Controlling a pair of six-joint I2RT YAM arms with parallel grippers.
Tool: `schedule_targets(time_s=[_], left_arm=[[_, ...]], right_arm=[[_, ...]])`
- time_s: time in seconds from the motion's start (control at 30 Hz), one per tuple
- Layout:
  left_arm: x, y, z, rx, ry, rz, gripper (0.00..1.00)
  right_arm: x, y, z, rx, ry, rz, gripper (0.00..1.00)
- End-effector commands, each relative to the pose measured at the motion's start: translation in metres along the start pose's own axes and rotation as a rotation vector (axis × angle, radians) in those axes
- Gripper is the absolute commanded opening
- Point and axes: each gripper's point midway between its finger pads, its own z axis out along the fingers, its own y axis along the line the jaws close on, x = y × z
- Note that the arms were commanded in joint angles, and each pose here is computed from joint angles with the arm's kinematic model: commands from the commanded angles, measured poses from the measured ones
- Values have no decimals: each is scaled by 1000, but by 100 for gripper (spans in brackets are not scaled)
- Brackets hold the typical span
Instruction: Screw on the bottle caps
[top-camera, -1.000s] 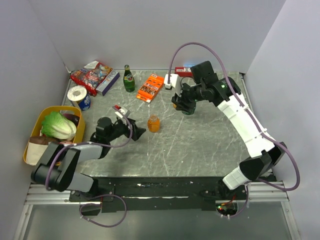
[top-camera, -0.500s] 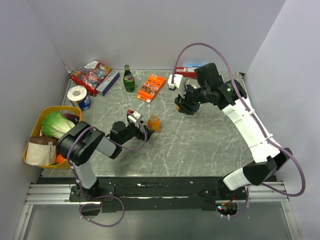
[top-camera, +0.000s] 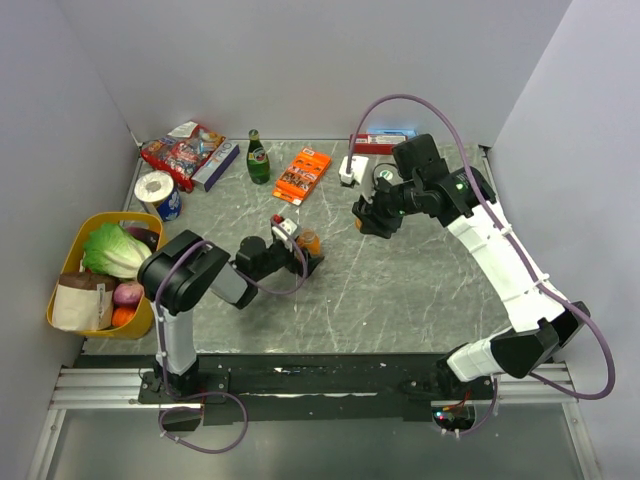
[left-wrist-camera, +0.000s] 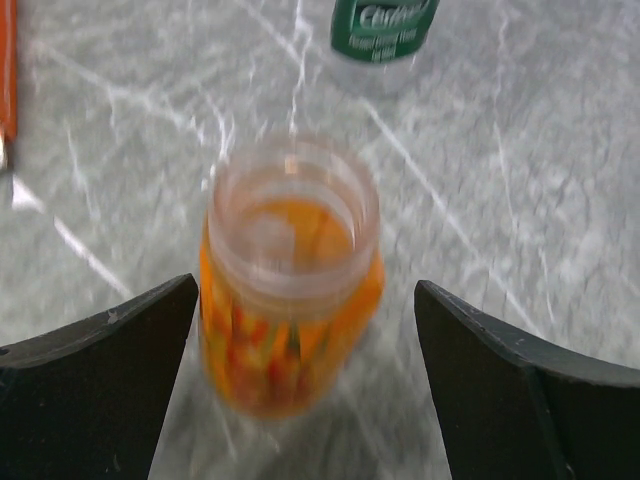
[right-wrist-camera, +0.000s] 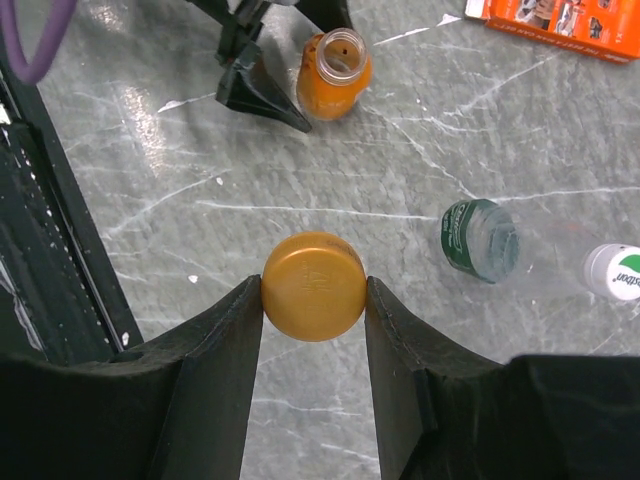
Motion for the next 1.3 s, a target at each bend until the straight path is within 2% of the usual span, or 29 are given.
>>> schedule_targets(time_s=[0.0, 0.23, 0.43, 0.8, 1.07, 1.2, 1.27], left_arm=[[-27, -9, 23, 71, -66, -1, 96], [-20, -14, 21, 76, -54, 17, 96], [3, -5, 16, 15, 22, -7, 96], [3, -1, 9, -34, -19, 25, 99], [2, -10, 18, 18, -16, 1, 87], [2, -11, 23, 8, -22, -18, 85], [2, -15, 26, 24, -22, -14, 79]], right_arm=[[-12, -1, -11, 23, -64, 13, 28], [-11, -5, -10, 31, -72, 22, 28], [-14, -8, -9, 34, -77, 32, 28], [-16, -14, -4, 30, -67, 46, 28], [-19, -16, 0, 19, -64, 47, 28], [-17, -16, 1, 17, -56, 50, 28], [-15, -15, 1, 19, -54, 55, 28]])
